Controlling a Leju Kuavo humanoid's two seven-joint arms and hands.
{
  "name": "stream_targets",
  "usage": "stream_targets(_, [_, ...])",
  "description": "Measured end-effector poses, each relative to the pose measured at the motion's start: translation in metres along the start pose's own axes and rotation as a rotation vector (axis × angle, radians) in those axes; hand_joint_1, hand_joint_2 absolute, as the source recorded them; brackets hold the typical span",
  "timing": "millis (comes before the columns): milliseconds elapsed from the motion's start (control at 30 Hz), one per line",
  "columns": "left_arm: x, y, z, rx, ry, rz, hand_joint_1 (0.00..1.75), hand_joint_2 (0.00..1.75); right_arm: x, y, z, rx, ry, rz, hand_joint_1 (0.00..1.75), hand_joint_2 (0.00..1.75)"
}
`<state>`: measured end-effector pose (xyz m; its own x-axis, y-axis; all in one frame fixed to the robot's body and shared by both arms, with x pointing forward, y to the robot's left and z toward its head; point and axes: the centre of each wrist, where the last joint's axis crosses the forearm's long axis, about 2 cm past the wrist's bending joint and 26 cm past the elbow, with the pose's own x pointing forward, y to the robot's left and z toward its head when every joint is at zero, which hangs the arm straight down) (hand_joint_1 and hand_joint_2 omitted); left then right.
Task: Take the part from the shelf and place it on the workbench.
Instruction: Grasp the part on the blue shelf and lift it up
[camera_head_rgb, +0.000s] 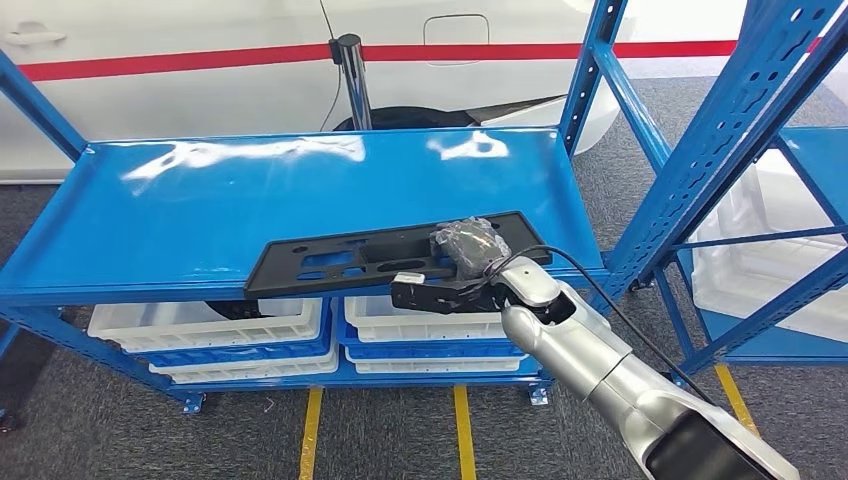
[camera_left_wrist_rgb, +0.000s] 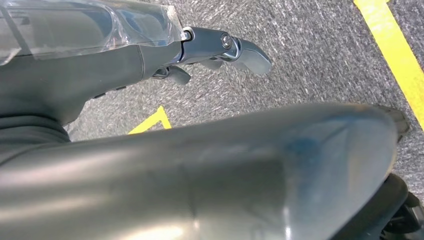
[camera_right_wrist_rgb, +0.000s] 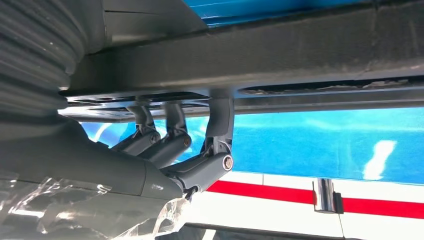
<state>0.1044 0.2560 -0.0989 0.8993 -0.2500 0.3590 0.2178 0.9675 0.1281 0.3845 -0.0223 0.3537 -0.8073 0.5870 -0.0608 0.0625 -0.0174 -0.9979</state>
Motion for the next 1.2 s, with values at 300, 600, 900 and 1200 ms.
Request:
stream_targets(300, [0.0,0.0,0.0,0.003,-0.006,-0.001,0.0,0.0,-0.001,-0.002,0.001,-0.003,0.011,0.004,1.75,1.75])
stream_targets(600, [0.0,0.0,0.0,0.013,-0.015,-0.029,0.0,0.44,-0.003,0.004,0.008,-0.095,0.045,0.034,1.75,1.75])
stream_targets(900, [0.003,0.001,0.0,0.024,-0.033,-0.08,0.0,1.75,-0.002,0.013,0.022,-0.315,0.053,0.161,1.75,1.75])
stream_targets(1200, [0.009,0.002,-0.001,0.035,-0.035,-0.112,0.0,1.75,0.002,0.018,0.038,-0.465,0.045,0.188,1.75,1.75])
